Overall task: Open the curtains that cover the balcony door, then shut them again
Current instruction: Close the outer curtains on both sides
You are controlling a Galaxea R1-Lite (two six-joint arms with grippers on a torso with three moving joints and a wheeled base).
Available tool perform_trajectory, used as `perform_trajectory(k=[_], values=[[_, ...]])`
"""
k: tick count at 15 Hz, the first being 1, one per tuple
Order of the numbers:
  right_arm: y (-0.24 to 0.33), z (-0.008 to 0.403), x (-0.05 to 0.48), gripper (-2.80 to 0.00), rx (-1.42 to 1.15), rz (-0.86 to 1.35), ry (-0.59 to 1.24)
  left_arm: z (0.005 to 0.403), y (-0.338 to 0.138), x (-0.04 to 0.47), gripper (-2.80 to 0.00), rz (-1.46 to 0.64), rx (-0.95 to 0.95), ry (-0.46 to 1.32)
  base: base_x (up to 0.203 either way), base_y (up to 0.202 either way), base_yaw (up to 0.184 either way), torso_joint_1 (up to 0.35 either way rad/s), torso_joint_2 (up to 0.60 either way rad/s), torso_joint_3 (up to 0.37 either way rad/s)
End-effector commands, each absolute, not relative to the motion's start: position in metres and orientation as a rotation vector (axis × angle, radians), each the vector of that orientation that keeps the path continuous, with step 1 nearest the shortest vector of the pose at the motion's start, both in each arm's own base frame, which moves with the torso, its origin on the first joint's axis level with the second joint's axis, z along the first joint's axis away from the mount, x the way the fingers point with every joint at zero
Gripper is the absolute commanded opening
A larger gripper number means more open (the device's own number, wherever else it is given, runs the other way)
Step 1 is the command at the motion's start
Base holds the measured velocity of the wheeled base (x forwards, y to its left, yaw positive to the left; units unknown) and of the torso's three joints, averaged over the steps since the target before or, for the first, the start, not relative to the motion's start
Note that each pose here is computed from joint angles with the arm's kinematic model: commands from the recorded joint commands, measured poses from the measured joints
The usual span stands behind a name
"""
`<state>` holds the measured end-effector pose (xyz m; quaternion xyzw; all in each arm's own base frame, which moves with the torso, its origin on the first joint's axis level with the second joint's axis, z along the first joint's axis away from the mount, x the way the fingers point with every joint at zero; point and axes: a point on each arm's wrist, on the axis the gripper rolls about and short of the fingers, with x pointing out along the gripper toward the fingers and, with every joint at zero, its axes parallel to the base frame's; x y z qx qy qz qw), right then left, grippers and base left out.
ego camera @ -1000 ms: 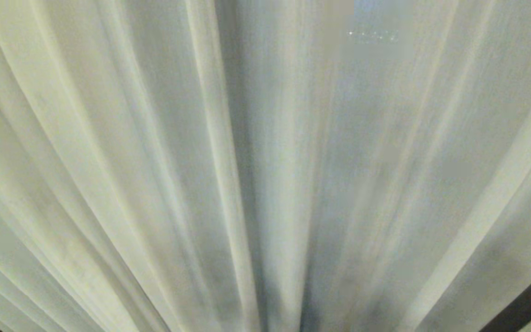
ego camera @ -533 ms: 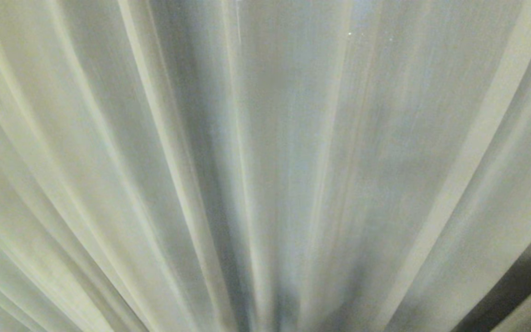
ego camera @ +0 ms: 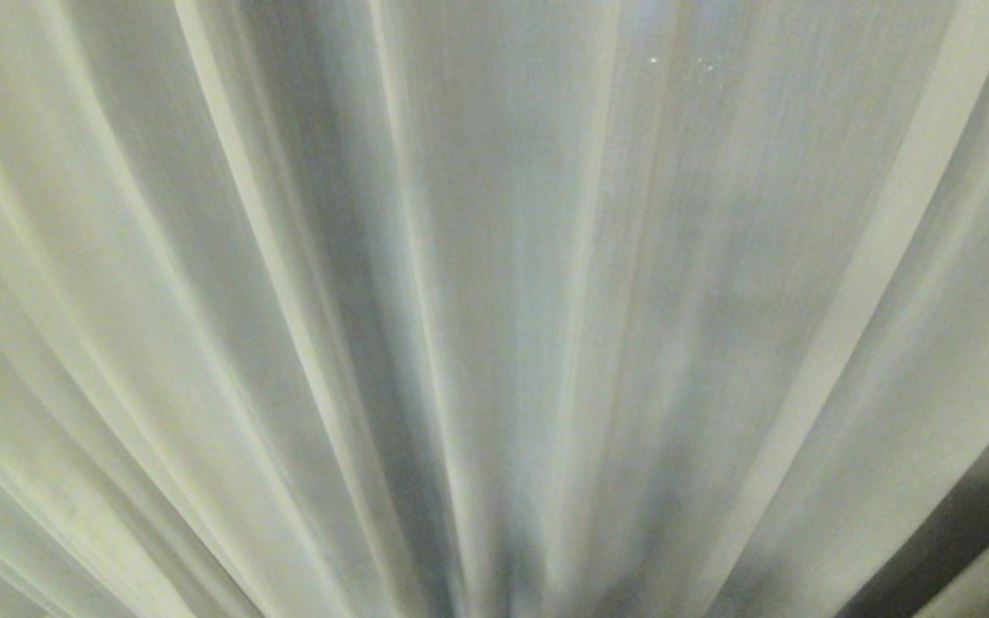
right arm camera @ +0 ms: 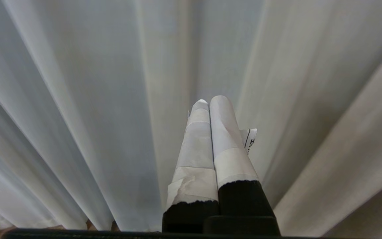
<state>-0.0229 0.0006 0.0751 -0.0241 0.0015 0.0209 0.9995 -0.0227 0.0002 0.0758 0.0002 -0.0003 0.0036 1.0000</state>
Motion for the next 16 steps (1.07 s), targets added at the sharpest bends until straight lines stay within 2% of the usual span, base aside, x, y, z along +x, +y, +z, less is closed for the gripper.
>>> perform_trajectory(k=[1,9,16], values=[[0.0006,0.0756,-0.0229,-2.80,-0.049,0.043,0.002,0.0758,0.0002,-0.0228,-2.80,0.008,0.000,-0.003,0.000,0.000,0.000,0.000,0.00,0.000],[0.0006,0.0756,-0.0228,-2.80,-0.049,0.043,0.002,0.0760,0.0002,-0.0228,-2.80,0.008,0.000,-0.005,0.000,0.000,-0.010,0.001,0.00,0.000],[0.0006,0.0752,-0.0228,-2.80,-0.049,0.043,0.002,0.0760,0.0002,-0.0228,-2.80,0.008,-0.001,-0.005,-0.001,0.009,-0.184,0.001,0.00,0.004]])
